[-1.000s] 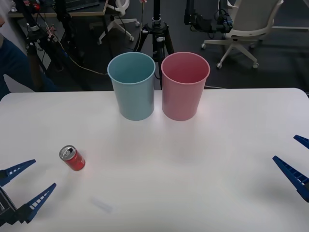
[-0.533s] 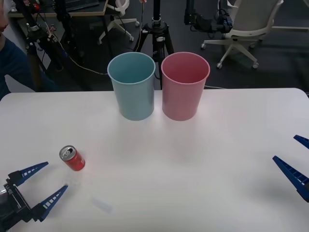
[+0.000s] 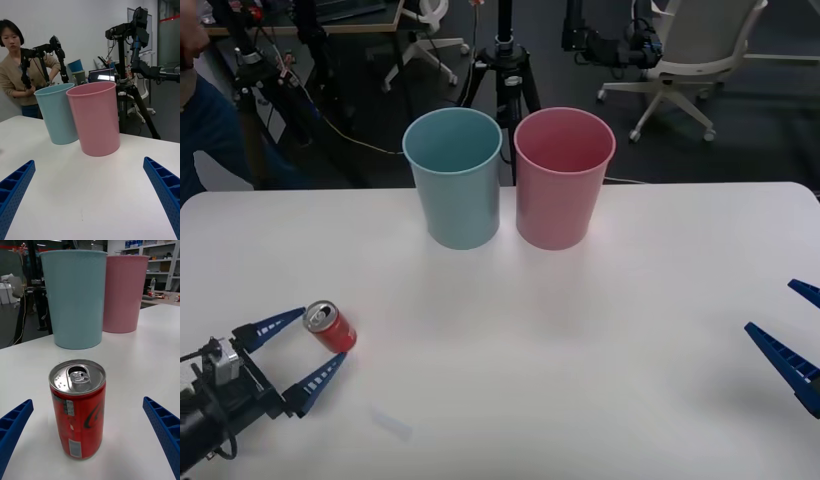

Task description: Grasp the object on the table and drop it into the matching bin: aluminum can to the light blue bin, PET bottle to the pink bin.

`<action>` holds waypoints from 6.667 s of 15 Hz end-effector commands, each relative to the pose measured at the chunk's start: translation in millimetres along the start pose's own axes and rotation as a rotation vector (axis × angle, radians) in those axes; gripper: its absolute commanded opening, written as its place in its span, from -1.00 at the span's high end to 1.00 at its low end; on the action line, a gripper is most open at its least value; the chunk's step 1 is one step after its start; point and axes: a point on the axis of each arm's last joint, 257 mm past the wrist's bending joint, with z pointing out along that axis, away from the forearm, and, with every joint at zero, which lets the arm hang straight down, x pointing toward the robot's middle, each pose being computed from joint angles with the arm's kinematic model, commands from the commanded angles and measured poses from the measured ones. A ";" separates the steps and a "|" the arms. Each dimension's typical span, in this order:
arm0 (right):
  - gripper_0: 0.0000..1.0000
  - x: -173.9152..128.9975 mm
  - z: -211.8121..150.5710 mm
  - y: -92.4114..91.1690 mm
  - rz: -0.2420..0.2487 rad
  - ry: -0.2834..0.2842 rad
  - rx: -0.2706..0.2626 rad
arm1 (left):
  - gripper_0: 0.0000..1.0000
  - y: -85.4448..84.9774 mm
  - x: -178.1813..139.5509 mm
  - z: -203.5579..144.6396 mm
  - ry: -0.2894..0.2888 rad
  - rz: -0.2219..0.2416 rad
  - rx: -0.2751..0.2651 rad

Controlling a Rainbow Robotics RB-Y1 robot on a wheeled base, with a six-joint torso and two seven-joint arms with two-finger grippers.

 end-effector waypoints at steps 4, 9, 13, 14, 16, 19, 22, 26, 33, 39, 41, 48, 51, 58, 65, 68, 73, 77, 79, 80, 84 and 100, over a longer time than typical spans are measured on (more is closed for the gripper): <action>-1.00 0.0 0.0 0.0 0.000 0.000 0.000 | -1.00 -1.5 5.5 24.7 0.024 0.013 0.002; -1.00 0.0 0.0 0.0 0.000 0.000 0.000 | -1.00 -4.5 8.0 43.0 0.035 0.007 0.005; -1.00 0.0 0.0 0.0 0.000 0.000 0.000 | -0.20 -6.3 7.1 45.3 0.033 -0.002 0.012; -1.00 0.0 0.0 0.0 0.000 0.000 0.000 | 0.54 -6.5 7.4 45.3 0.034 -0.008 0.013; -1.00 0.0 0.0 0.0 0.000 0.000 0.000 | 0.99 -6.3 7.1 45.3 0.033 -0.019 0.012; -1.00 0.0 0.0 0.0 0.000 0.000 0.000 | 1.00 -8.0 6.8 44.5 0.030 -0.031 0.016; -1.00 0.0 0.0 0.0 0.000 0.000 0.000 | 1.00 -11.2 4.6 44.7 0.022 -0.031 0.029; -1.00 0.0 0.0 0.0 0.000 0.000 0.000 | 1.00 -14.2 1.6 40.7 0.014 -0.044 0.036; -1.00 0.0 0.0 0.0 0.000 0.000 0.000 | 1.00 -28.9 -50.1 35.7 -0.029 -0.079 0.083; -1.00 0.0 0.0 0.0 0.000 0.000 0.000 | 1.00 -29.4 -128.7 40.8 -0.088 0.001 0.115; -1.00 0.0 0.0 0.0 0.000 0.000 0.000 | 1.00 -29.2 -148.7 43.1 -0.096 0.044 0.129; -1.00 0.0 0.0 0.0 0.000 0.000 0.000 | 1.00 -18.2 -221.3 50.1 -0.081 0.074 0.136; -1.00 0.0 0.0 0.0 0.000 0.000 0.000 | 1.00 -11.3 -264.1 58.1 -0.080 0.075 0.131; -1.00 0.0 0.0 0.0 0.000 0.000 0.000 | 1.00 15.4 -339.8 102.7 -0.137 0.033 0.168; -1.00 0.0 0.0 0.0 0.000 0.000 0.000 | 1.00 42.8 -356.2 182.7 -0.130 -0.020 0.157; -1.00 0.0 0.0 0.0 0.000 0.000 0.000 | 1.00 37.4 -354.0 219.6 -0.132 -0.059 0.139; -1.00 0.0 0.0 0.0 0.000 0.000 0.000 | 1.00 28.2 -344.4 266.5 -0.149 -0.072 0.112; -1.00 0.0 0.0 0.0 0.000 0.000 0.000 | 1.00 17.3 -331.5 285.1 -0.143 -0.052 0.085; -1.00 0.0 0.0 0.0 0.000 0.000 0.000 | 1.00 10.2 -328.2 290.7 -0.140 -0.040 0.087; -1.00 0.0 0.0 0.0 0.000 0.000 0.000 | 1.00 9.2 -324.8 292.4 -0.134 -0.038 0.086; -1.00 0.0 0.0 0.0 0.000 0.000 0.000 | 1.00 17.1 -316.7 296.1 -0.118 -0.024 0.060; -1.00 0.0 0.0 0.0 0.000 0.000 0.000 | -1.00 39.1 -311.0 317.6 -0.104 -0.063 0.001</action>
